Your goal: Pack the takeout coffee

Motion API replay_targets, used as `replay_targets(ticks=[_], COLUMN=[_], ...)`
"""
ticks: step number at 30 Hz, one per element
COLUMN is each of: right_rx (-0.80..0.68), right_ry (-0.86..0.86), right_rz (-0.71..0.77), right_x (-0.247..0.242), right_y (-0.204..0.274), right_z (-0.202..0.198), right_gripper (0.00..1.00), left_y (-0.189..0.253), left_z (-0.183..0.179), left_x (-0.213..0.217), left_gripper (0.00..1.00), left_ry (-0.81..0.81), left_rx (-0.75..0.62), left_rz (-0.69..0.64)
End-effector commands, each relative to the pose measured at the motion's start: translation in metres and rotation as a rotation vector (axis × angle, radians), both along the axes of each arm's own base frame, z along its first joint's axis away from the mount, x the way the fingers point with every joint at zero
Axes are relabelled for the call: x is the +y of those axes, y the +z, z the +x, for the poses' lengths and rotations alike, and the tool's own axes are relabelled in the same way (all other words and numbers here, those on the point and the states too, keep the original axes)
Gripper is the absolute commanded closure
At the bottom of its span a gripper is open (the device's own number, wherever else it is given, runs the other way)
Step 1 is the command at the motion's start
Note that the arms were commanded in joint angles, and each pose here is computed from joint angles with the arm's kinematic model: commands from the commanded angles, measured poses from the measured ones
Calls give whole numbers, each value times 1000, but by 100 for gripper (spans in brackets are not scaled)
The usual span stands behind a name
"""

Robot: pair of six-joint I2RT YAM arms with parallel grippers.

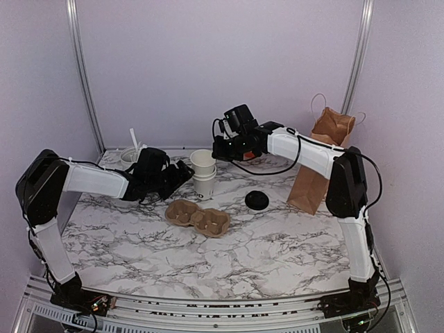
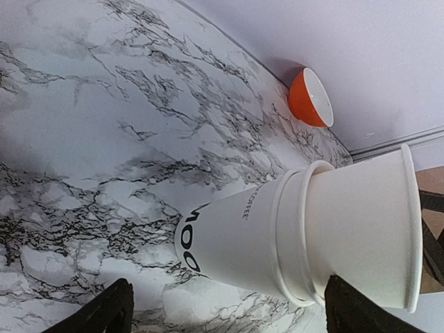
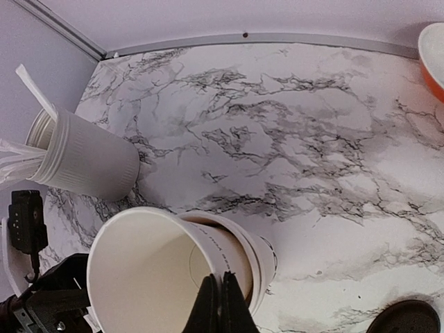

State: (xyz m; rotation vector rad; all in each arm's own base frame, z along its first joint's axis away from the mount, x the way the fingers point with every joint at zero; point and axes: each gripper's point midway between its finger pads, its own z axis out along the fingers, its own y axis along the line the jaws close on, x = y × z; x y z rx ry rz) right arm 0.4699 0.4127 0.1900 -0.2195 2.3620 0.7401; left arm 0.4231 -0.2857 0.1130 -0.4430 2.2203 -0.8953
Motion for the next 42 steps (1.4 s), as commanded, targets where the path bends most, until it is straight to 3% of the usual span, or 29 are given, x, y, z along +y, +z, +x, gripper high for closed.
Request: replay_targets(ticks=[1, 16, 25, 31, 37, 42], right_rx=[-51, -164, -225, -226, -168, -124], right_ry=[-5, -35, -5, 55, 130, 253], right_rz=[32, 51, 70, 31, -80, -74], right_x=[1, -18, -36, -56, -77, -66], right_y=[26, 93, 134, 131, 90, 53], right_z=[1, -3, -29, -75, -146, -208], right_gripper=[100, 100, 100, 100, 100, 100], left_y=[1, 55, 93, 118, 134, 139], left_z=[2, 1, -12, -33, -55, -68], left_x=[-1, 4, 15, 22, 31, 36], left_gripper=[3, 3, 2, 2, 2, 1], left_ry=[-2, -21, -51, -97, -139, -164], left_rx=[-1, -99, -180, -237, -284, -301], left_rz=[14, 35, 72, 69, 70, 72])
